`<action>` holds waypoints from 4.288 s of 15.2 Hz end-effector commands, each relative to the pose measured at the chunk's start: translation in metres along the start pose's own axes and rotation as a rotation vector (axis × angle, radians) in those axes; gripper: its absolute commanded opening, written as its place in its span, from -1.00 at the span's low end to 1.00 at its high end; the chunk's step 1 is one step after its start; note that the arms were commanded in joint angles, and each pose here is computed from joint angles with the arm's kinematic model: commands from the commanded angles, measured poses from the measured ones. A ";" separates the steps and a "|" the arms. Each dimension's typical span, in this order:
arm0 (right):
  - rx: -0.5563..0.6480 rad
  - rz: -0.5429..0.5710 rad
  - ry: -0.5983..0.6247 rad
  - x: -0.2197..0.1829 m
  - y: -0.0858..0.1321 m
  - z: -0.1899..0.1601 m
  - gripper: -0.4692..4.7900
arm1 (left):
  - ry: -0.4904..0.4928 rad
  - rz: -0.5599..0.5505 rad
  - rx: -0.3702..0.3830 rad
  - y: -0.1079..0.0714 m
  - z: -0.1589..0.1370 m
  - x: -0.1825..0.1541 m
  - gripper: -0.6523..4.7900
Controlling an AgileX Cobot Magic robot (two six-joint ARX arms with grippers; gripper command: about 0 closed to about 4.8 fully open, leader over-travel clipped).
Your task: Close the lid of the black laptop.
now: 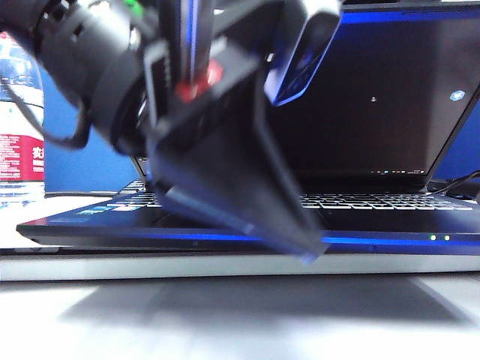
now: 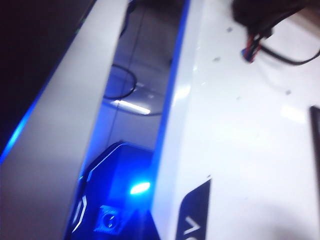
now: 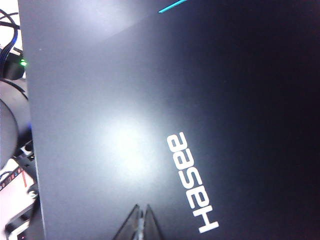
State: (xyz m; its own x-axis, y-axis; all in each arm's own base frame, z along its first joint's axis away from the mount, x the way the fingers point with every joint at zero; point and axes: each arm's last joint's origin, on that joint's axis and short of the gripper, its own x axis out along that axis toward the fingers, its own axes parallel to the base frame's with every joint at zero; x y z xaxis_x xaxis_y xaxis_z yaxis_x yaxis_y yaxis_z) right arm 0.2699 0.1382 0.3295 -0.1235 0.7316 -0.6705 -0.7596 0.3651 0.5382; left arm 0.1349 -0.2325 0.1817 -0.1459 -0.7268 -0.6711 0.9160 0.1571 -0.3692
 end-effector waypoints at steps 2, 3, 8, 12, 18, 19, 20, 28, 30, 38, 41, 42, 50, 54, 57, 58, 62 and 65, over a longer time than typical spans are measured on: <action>-0.002 0.002 0.009 0.000 0.002 -0.001 -0.85 | 0.055 0.192 0.027 0.005 -0.004 0.001 -0.78; -0.003 0.002 0.008 0.000 0.002 -0.001 -0.85 | 0.049 0.213 0.033 0.006 -0.003 0.001 -0.78; -0.009 -0.001 0.004 0.000 0.002 0.000 -0.85 | 0.025 0.347 0.115 0.010 0.001 0.000 -0.78; -0.015 -0.004 -0.001 0.000 0.001 0.000 -0.85 | -0.027 0.418 0.149 0.012 0.007 0.000 -0.78; 0.021 -0.029 0.049 0.004 -0.001 -0.006 -0.85 | -0.057 0.443 0.154 0.013 0.010 0.000 -0.78; 0.033 -0.023 0.060 0.007 -0.003 -0.009 -0.85 | -0.061 0.445 0.152 0.013 0.010 0.000 -0.78; 0.046 -0.013 0.077 0.012 -0.005 -0.013 -0.85 | -0.065 0.446 0.153 0.013 0.011 0.000 -0.78; 0.023 -0.014 0.069 0.019 -0.007 -0.013 -0.85 | -0.077 0.284 0.171 0.009 0.010 0.002 -0.78; 0.010 -0.019 0.057 0.019 -0.008 -0.012 -0.85 | -0.100 0.197 0.195 0.006 0.012 0.002 -0.78; 0.000 -0.023 0.047 0.018 -0.008 -0.010 -0.85 | -0.120 -0.070 0.245 -0.002 0.012 0.002 -0.78; 0.007 -0.021 0.054 0.018 -0.008 -0.011 -0.85 | -0.148 -0.066 0.256 -0.002 0.017 0.001 -0.78; 0.011 -0.023 0.059 0.018 -0.008 -0.012 -0.85 | -0.166 -0.064 0.266 -0.002 0.018 0.001 -0.78; 0.043 -0.084 0.095 0.018 -0.009 -0.013 -0.85 | -0.189 -0.135 0.260 -0.004 0.020 0.000 -0.78; 0.057 -0.145 0.129 0.018 -0.011 -0.015 -0.85 | -0.193 -0.133 0.263 -0.004 0.021 0.000 -0.78; 0.088 -0.197 0.177 0.021 -0.014 -0.020 -0.85 | -0.194 -0.131 0.262 -0.004 0.021 0.000 -0.78; 0.093 -0.211 0.189 0.021 -0.015 -0.021 -0.85 | -0.195 -0.142 0.264 -0.005 0.021 0.000 -0.78; 0.096 -0.227 0.198 0.021 -0.016 -0.022 -0.85 | -0.200 -0.167 0.268 -0.005 0.021 0.000 -0.78; 0.109 -0.279 0.226 0.021 -0.017 -0.023 -0.85 | -0.200 -0.167 0.268 -0.005 0.021 0.000 -0.78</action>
State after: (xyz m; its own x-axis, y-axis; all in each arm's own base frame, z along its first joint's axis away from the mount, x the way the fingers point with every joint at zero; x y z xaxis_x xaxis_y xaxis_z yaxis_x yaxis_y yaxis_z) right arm 0.2667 0.1348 0.2950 -0.0667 0.4809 -0.8742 -0.7207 0.5828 0.3755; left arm 0.1372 -0.2465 0.1935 -0.2504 -0.8388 -0.4835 0.9536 -0.1274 -0.2728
